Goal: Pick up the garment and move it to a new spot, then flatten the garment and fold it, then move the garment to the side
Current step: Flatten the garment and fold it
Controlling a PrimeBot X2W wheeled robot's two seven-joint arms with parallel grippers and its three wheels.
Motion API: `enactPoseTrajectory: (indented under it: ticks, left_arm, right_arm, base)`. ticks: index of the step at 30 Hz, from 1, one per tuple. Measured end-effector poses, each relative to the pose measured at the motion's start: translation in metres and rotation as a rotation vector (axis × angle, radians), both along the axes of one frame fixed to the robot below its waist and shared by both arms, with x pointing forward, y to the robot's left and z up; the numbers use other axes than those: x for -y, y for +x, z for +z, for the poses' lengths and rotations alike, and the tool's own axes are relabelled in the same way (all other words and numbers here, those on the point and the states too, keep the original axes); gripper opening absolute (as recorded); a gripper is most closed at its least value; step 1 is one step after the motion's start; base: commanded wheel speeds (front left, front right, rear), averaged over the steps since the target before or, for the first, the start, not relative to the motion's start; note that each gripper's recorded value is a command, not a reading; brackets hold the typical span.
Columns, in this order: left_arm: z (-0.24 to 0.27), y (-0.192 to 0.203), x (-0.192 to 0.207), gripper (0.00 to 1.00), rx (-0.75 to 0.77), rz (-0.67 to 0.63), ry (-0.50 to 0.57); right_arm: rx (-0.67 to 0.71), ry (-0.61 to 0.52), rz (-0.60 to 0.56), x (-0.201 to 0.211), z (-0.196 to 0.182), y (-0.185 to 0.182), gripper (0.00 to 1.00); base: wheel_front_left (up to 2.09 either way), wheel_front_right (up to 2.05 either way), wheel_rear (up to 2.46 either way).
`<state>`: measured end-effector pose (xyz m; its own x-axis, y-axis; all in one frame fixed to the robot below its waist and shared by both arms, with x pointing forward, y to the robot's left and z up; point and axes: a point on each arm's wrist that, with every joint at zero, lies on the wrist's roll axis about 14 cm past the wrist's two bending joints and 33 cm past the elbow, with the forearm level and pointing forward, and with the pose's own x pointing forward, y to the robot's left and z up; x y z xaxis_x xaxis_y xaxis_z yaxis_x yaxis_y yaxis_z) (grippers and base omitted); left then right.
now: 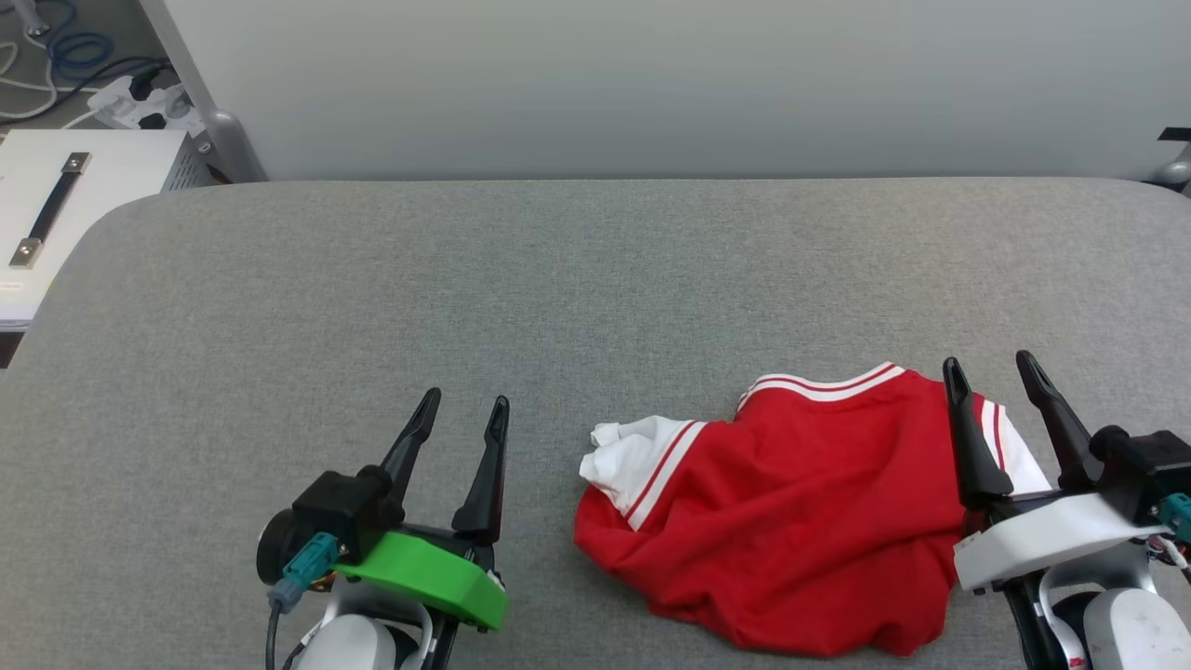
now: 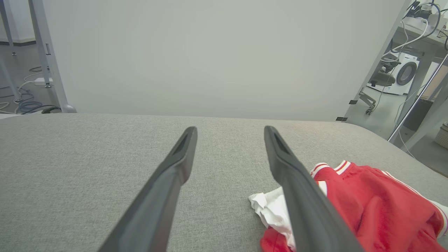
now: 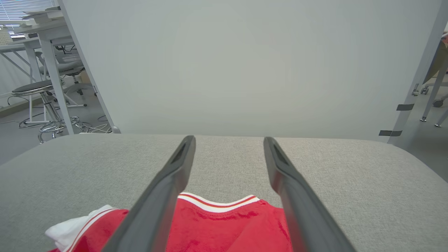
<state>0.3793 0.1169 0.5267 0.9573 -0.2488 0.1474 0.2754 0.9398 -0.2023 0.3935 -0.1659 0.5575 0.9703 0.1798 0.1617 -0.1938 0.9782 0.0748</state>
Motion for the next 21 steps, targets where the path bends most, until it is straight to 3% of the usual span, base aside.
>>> enactPoseTrajectory:
  ticks: [7,12,17,21]
  left_arm:
    - [-0.013,0.002,0.013,1.00,-0.039,-0.047,0.014]
    - [-0.025,0.014,0.042,1.00,-0.150,-0.171,0.067]
    - [-0.027,0.035,0.079,1.00,-0.390,-0.363,0.149]
    - [-0.042,0.033,0.093,1.00,-0.614,-0.511,0.280]
  right_arm:
    - [-0.015,0.015,-0.077,0.014,-0.012,-0.008,1.00]
    - [-0.023,0.000,-0.115,0.024,-0.014,-0.009,1.00]
    - [-0.044,-0.011,-0.126,0.027,-0.019,-0.008,1.00]
    - [-0.050,-0.018,-0.126,0.027,-0.020,-0.003,1.00]
  base:
    - [0.00,0.00,0.00]
    - [0.00,0.00,0.00]
    - [0.00,0.00,0.00]
    - [0.00,0.00,0.00]
